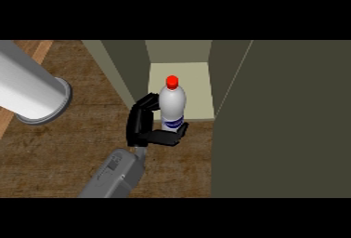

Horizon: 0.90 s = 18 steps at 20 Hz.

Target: Pick up the bottled water, place it into the cabinet and close the cabinet

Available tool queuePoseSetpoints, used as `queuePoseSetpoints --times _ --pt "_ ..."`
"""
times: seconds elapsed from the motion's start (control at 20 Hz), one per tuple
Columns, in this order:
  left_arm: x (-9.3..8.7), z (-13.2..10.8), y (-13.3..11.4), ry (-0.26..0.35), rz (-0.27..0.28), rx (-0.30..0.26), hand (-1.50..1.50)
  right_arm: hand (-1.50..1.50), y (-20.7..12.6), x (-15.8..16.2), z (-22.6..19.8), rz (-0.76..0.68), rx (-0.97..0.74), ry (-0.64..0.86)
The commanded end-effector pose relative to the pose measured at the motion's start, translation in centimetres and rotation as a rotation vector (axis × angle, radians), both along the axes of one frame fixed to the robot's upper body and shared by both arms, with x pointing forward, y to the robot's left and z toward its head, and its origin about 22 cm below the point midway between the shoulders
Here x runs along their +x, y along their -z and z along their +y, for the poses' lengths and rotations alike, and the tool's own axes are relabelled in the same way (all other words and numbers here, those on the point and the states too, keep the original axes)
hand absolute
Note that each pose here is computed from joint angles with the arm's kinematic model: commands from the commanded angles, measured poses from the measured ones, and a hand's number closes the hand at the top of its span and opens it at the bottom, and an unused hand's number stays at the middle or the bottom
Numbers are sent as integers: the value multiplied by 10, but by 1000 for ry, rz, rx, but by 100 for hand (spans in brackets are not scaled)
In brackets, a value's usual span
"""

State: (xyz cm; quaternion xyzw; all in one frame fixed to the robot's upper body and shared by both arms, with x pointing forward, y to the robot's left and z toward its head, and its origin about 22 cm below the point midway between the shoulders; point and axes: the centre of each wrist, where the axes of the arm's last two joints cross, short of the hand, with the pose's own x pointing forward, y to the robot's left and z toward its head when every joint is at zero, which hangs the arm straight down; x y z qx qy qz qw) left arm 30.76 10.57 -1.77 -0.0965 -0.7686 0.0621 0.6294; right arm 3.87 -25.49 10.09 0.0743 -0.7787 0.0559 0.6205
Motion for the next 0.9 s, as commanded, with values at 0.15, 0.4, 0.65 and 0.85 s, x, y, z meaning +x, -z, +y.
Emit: queuePoseSetpoints --times 0.15,0.4,0.65,0.85 --pt "33 -32 -31 -30 9 125 150 -150 -1 -3 -6 -48 65 11" --pt "65 -41 -54 -94 63 175 150 -150 -25 0 -4 -58 52 3" --pt "88 -38 -56 -142 91 195 150 -150 -3 11 -11 -67 46 10" --pt "103 -31 -59 -174 68 346 150 -150 -6 9 -21 -79 31 6"
